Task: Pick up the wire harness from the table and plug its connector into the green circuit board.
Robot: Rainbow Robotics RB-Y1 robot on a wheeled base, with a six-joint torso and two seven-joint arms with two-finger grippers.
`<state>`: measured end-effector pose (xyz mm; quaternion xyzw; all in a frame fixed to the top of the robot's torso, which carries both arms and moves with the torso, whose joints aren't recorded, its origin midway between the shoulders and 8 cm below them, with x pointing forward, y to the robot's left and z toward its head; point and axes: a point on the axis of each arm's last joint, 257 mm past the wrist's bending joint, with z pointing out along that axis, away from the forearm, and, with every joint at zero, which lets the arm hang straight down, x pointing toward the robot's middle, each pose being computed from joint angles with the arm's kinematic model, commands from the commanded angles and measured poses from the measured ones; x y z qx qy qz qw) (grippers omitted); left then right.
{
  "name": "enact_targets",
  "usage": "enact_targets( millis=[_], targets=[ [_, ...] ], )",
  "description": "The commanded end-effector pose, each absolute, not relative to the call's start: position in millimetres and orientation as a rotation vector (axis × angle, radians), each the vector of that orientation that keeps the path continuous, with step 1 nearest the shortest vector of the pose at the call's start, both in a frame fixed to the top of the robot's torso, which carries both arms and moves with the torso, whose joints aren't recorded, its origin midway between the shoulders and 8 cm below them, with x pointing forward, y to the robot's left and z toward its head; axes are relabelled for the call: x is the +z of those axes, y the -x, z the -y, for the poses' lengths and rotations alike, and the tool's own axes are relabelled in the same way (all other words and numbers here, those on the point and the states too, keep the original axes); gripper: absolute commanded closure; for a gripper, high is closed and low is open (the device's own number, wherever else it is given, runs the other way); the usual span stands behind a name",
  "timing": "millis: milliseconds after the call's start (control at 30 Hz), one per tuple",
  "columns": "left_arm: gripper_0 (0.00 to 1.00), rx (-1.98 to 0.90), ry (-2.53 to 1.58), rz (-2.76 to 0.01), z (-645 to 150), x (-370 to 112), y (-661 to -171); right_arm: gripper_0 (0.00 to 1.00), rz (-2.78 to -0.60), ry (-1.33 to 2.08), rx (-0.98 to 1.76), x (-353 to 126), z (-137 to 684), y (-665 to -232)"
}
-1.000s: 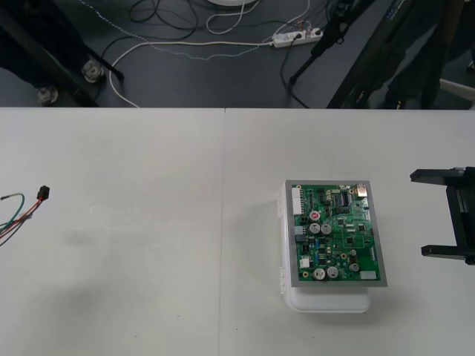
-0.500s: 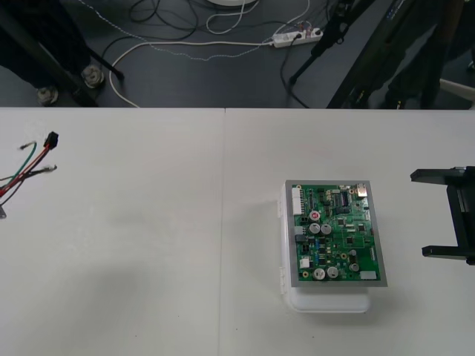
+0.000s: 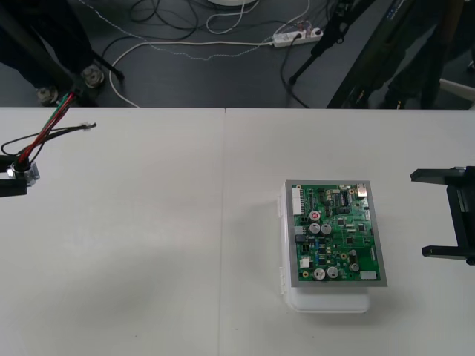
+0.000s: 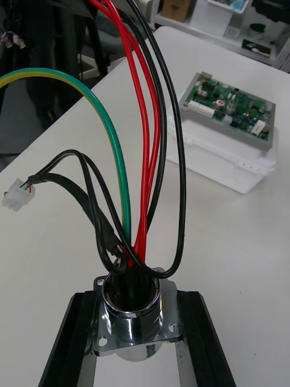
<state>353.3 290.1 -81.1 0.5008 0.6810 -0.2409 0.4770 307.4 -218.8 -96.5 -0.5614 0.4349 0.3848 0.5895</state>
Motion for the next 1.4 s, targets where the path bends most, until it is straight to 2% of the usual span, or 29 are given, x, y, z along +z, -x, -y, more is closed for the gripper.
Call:
enact_targets(
  millis=[33,700,1400],
  targets=[
    [1.00,-0.612,-1.372,-1.576,-264.6,-60.4,-345.7,0.00,-1.016,1.349,0.899,-84.7,222.3,-302.6],
    [1.00,-0.993,-1.513,-1.359,-172.3,-49.7,-301.2,0.00,-1.010,1.339,0.909,-83.1,221.1,-301.9],
    [1.00,-1.306,-1.596,-1.299,-122.0,-68.0,-243.1,0.00,-1.009,1.337,0.930,-85.9,217.7,-299.3]
  ],
)
